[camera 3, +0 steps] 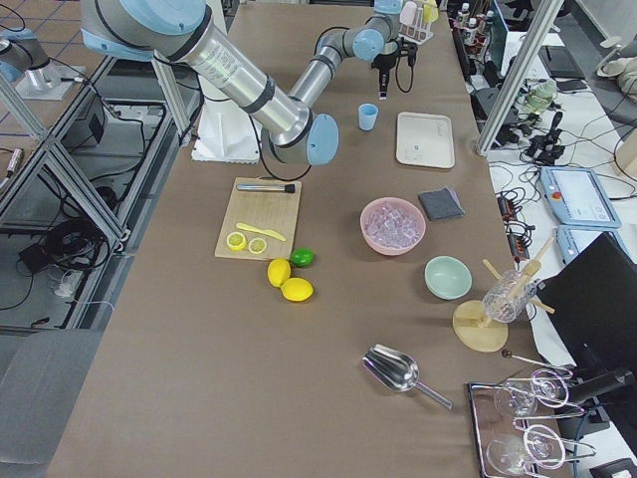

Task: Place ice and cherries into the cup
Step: 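Carry the ice cube to the light-blue cup with the right gripper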

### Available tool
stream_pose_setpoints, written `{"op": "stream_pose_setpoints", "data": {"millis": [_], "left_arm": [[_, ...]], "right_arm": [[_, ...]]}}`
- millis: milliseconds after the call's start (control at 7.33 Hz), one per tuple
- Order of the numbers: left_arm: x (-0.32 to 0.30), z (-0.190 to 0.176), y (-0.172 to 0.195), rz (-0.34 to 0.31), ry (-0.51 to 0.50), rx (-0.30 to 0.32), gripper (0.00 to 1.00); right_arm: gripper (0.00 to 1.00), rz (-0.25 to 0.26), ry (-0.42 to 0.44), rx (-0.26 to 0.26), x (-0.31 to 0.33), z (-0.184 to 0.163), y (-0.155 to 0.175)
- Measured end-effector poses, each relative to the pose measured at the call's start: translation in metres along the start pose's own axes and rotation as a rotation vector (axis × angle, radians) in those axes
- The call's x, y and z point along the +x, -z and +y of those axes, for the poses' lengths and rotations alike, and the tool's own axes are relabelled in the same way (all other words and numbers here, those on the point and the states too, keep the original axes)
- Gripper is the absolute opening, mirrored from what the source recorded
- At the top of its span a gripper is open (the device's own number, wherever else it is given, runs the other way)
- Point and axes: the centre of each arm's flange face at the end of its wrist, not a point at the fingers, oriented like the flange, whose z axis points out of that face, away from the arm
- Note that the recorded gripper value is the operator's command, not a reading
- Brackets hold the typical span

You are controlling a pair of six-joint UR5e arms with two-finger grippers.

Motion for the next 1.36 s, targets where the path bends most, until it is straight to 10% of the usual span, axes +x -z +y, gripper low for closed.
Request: {"op": "stream_pose_setpoints", "data": {"millis": [545, 682, 955, 1364], "left_arm": [[-0.002, 0.0, -0.002, -0.001, 0.004, -0.003, 0.98], [-0.003, 0.0, -0.002, -0.001, 0.005, -0.004, 0.98], [-0.004, 0.001, -0.003, -0.001, 0.007, -0.006, 0.98], [-0.004, 0.001, -0.003, -0.001, 0.007, -0.005, 0.98]], "right_arm": [[0.27, -0.011, 0.013, 0.041, -0.03, 0.044, -0.045], [0.39, -0.014, 0.021, 0.057, -0.034, 0.051, -0.054], [0.98, -0.018, 0.035, 0.073, -0.039, 0.061, -0.066], [0.98, -0.017, 0.056, 0.085, -0.033, 0.061, -0.066]]}}
